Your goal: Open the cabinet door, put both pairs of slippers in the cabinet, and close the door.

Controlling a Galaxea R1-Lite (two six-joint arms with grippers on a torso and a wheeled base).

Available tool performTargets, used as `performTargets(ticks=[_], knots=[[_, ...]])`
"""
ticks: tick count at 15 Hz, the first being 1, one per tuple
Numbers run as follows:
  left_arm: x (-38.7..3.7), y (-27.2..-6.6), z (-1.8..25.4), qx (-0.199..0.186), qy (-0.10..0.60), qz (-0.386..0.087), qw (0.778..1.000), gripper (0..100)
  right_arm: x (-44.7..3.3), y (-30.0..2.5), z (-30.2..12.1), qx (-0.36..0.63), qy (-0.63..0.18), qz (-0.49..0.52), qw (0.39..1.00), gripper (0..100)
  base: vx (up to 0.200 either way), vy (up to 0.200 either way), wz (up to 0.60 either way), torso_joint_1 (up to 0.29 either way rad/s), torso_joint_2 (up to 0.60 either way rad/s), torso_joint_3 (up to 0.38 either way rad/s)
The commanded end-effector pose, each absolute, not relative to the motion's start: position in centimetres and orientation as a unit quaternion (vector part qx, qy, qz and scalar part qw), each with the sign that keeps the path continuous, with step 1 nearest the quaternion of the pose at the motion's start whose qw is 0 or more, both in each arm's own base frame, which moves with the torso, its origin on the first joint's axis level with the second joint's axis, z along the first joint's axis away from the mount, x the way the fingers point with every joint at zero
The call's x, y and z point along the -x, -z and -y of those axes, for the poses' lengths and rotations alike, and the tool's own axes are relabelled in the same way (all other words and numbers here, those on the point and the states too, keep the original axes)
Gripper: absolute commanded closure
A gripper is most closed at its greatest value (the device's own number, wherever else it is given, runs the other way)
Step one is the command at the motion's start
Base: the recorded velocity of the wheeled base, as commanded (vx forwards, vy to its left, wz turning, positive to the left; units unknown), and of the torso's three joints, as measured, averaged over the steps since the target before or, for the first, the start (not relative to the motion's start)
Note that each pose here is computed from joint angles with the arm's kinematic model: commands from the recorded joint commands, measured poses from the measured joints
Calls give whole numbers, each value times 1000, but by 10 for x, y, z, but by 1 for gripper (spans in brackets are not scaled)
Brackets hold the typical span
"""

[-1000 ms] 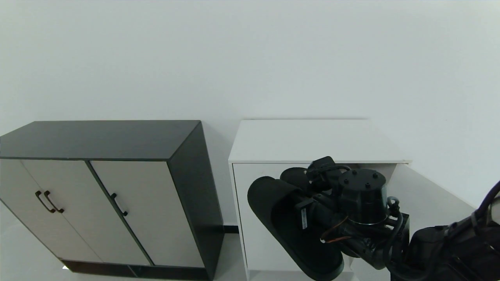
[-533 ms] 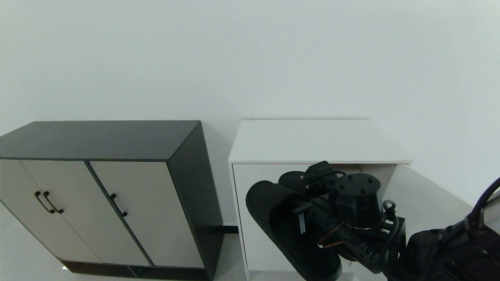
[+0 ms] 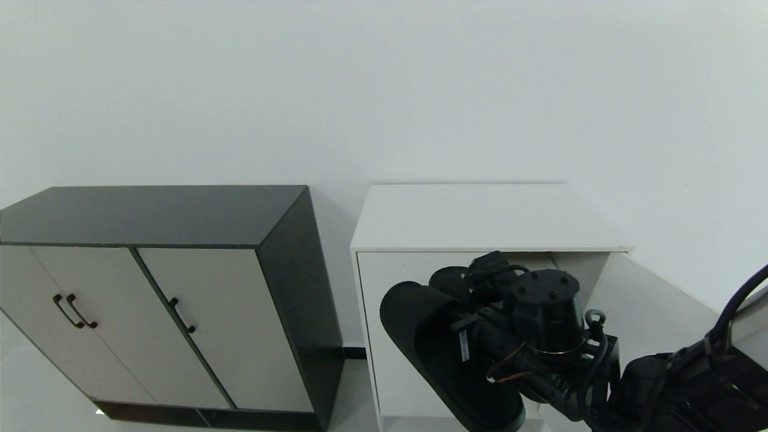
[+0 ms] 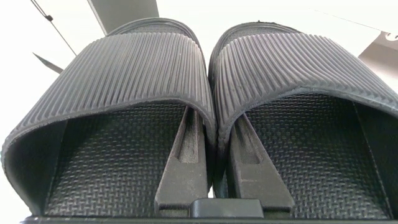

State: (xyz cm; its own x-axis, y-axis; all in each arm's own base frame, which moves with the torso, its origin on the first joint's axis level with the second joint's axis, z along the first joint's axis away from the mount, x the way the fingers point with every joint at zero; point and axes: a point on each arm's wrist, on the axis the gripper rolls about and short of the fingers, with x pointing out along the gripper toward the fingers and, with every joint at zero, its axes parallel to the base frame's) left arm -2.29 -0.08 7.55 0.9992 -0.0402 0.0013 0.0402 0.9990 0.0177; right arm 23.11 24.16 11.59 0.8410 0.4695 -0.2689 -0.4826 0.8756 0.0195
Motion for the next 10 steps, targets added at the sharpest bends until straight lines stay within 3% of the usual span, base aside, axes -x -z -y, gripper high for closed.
performTargets(ticks=[1,2,10], knots=[[23,-75,1,-9,20,0,1000,100,-231,-114,-242,26,-248,-136,959,100,0,0,0,0,0,0],[23,-75,1,-9,20,0,1000,100,-231,-114,-242,26,-248,-136,959,100,0,0,0,0,0,0],[23,-75,1,-8,20,0,1000,100,-231,-113,-242,26,-248,-138,959,100,0,-200,0,1,2,4]])
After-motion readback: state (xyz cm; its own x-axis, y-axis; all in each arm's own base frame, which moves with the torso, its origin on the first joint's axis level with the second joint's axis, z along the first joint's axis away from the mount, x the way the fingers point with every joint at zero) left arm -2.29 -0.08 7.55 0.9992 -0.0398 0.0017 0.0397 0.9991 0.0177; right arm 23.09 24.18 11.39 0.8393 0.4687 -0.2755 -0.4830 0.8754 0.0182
